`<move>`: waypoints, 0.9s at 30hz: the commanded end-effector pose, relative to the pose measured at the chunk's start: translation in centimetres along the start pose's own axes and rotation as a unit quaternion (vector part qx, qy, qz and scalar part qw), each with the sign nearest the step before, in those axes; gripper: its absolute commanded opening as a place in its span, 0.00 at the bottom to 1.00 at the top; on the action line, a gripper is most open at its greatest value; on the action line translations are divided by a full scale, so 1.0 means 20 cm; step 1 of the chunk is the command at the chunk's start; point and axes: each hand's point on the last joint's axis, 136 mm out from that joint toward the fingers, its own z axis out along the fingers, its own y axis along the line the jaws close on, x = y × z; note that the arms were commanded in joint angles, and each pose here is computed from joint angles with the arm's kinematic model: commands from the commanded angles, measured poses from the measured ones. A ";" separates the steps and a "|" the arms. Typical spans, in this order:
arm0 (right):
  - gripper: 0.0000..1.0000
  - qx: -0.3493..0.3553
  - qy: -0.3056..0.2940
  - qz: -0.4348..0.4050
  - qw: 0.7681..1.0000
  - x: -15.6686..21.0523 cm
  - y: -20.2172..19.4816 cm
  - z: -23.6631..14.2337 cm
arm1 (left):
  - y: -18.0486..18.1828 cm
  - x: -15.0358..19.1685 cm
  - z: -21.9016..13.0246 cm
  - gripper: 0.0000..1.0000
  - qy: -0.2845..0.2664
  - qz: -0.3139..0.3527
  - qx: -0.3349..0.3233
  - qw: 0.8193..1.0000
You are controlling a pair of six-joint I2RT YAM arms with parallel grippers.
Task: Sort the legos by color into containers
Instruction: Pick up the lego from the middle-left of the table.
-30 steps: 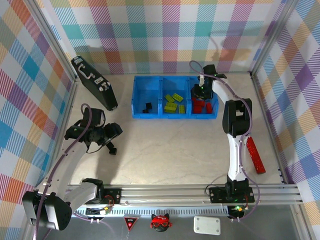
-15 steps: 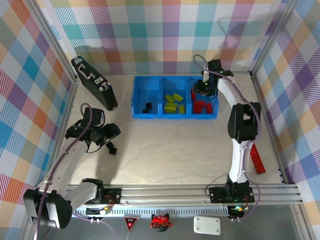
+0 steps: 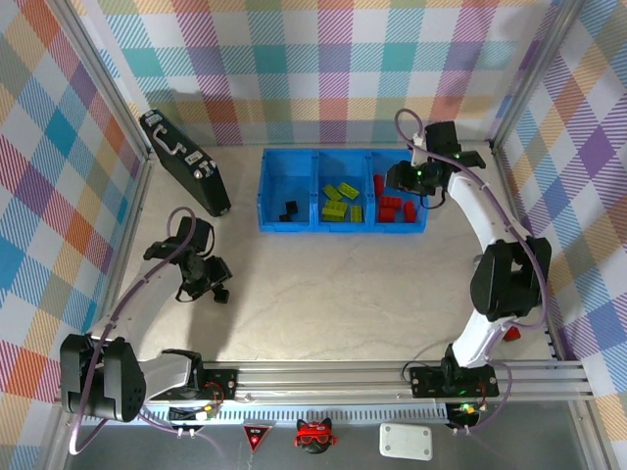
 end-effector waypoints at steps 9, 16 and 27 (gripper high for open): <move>0.44 -0.006 -0.009 -0.001 1.000 0.11 0.01 -0.12 | -0.02 -0.08 0.15 0.56 0.003 -0.014 -0.015 1.000; 0.44 -0.001 -0.009 -0.003 1.000 0.15 0.00 -0.15 | 0.01 -0.12 0.21 0.57 0.005 -0.014 -0.051 0.999; 0.44 0.006 -0.005 -0.003 1.000 0.23 -0.02 -0.19 | 0.03 -0.14 0.26 0.45 0.009 -0.014 -0.054 0.998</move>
